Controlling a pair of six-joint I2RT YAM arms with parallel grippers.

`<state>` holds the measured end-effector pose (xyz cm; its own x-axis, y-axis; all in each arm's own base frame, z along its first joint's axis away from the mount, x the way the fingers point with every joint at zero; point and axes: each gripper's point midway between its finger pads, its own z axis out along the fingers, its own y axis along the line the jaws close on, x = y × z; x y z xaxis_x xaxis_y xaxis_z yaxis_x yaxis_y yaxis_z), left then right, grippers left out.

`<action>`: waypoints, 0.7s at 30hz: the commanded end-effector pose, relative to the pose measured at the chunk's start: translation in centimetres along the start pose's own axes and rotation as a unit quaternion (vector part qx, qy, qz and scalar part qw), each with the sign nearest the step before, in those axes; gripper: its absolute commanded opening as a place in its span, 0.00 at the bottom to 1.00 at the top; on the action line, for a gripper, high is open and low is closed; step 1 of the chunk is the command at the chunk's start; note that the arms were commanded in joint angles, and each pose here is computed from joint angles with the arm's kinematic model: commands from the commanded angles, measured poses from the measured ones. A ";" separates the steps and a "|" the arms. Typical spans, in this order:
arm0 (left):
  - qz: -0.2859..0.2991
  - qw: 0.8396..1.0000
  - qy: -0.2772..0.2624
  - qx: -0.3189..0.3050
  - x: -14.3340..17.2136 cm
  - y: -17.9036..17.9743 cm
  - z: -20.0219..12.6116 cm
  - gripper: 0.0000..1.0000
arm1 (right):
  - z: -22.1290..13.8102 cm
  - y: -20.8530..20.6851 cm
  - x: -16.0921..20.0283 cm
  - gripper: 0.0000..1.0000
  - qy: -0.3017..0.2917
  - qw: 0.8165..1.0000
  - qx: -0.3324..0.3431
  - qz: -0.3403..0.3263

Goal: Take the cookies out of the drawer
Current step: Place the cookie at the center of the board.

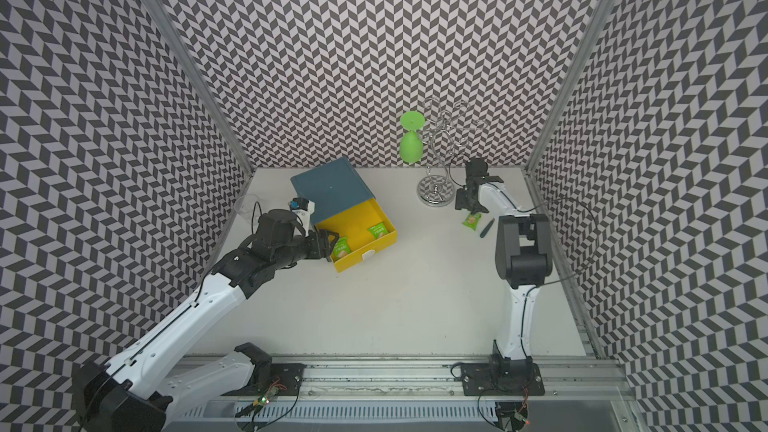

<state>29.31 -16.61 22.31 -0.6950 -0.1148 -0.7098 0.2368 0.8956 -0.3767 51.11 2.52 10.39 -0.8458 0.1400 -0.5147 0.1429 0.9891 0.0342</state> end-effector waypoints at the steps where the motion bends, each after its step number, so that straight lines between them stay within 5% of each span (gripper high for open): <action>1: 0.007 1.000 -0.021 0.021 -1.1 -0.8 0.0 0.67 | -10.1 5.8 -3.8 0.69 -0.105 0.988 -0.105 -0.032; 10: 0.007 1.000 -0.025 0.018 -1.0 -0.5 0.0 0.67 | -25.7 22.7 2.7 0.80 -0.165 0.927 -0.264 -0.210; 21: 0.006 0.999 -0.024 0.020 -0.9 -0.4 0.2 0.68 | -28.4 26.9 7.0 0.79 -0.147 0.914 -0.288 -0.246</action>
<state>29.60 -16.65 22.19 -0.6860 -0.1235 -0.7171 0.2409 0.8913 -0.3840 34.68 31.08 32.87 -0.5337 -0.2530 -0.8070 -0.5910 0.7941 0.1419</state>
